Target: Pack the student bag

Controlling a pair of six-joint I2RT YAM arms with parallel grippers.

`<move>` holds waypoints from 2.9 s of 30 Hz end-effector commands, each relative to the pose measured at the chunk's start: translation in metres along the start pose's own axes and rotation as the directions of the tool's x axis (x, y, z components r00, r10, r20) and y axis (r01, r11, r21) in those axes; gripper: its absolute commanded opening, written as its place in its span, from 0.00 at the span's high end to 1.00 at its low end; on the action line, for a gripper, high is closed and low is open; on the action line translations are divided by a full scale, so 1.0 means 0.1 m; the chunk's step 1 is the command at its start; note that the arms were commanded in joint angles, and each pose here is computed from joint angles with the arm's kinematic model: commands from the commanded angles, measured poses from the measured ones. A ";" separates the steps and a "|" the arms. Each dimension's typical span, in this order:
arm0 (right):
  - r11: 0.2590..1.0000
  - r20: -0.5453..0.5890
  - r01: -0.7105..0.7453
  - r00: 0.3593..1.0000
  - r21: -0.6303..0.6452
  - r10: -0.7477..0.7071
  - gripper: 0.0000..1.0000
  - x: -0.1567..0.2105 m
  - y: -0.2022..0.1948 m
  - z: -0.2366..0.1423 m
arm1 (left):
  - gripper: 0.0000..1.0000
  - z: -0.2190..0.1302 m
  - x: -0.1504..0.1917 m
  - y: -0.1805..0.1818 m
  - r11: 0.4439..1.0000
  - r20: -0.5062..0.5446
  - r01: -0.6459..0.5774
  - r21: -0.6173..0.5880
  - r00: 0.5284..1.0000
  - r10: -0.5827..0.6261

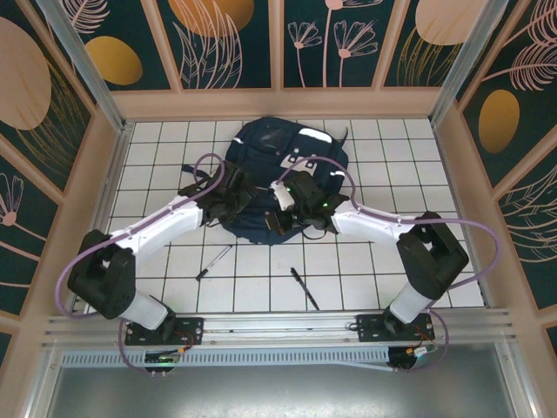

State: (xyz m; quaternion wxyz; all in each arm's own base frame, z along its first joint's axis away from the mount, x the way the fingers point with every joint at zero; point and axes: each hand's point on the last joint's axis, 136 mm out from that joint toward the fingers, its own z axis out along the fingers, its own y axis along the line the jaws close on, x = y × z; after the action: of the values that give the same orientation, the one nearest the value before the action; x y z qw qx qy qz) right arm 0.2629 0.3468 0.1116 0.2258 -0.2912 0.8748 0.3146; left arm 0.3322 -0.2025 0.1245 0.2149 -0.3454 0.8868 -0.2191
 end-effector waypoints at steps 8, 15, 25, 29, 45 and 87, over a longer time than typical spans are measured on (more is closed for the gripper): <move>0.986 0.114 0.117 0.988 -0.120 -0.103 1.00 -0.39 0.41 0.08 | 0.23 0.23 0.29 0.10 0.989 -0.125 0.148 -0.021 0.981 -0.149; 0.990 0.104 0.115 0.989 -0.083 -0.106 1.00 -0.30 0.36 0.08 | 0.52 0.48 0.03 0.18 0.991 -0.030 0.119 -0.061 0.992 -0.121; 0.981 -0.025 0.029 0.999 0.192 -0.024 1.00 0.19 -0.43 -0.02 | 1.00 0.25 -0.63 0.23 0.993 0.152 -0.045 -0.111 0.987 0.061; 0.965 -0.017 -0.030 0.999 0.260 0.035 1.00 0.27 -0.73 -0.18 | 1.00 0.27 -0.74 0.27 0.978 0.138 -0.142 -0.150 0.977 0.163; 0.754 0.172 -0.375 0.926 0.539 0.337 1.00 0.06 -2.44 -0.62 | 1.00 0.32 -0.74 0.16 0.899 0.032 -0.419 -0.126 0.904 0.426; 0.781 0.644 -0.593 0.679 0.196 0.354 0.11 -0.40 -2.10 -2.19 | 0.48 0.55 0.49 -1.50 0.738 -0.030 -0.638 0.221 0.752 0.659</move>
State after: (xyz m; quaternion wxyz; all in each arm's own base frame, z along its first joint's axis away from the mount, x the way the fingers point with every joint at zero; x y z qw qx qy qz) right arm 0.3697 0.0701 0.1902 0.4503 0.0787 0.8703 0.1835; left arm 0.3920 -0.3520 0.1203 0.2231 0.0513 0.9478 -0.2221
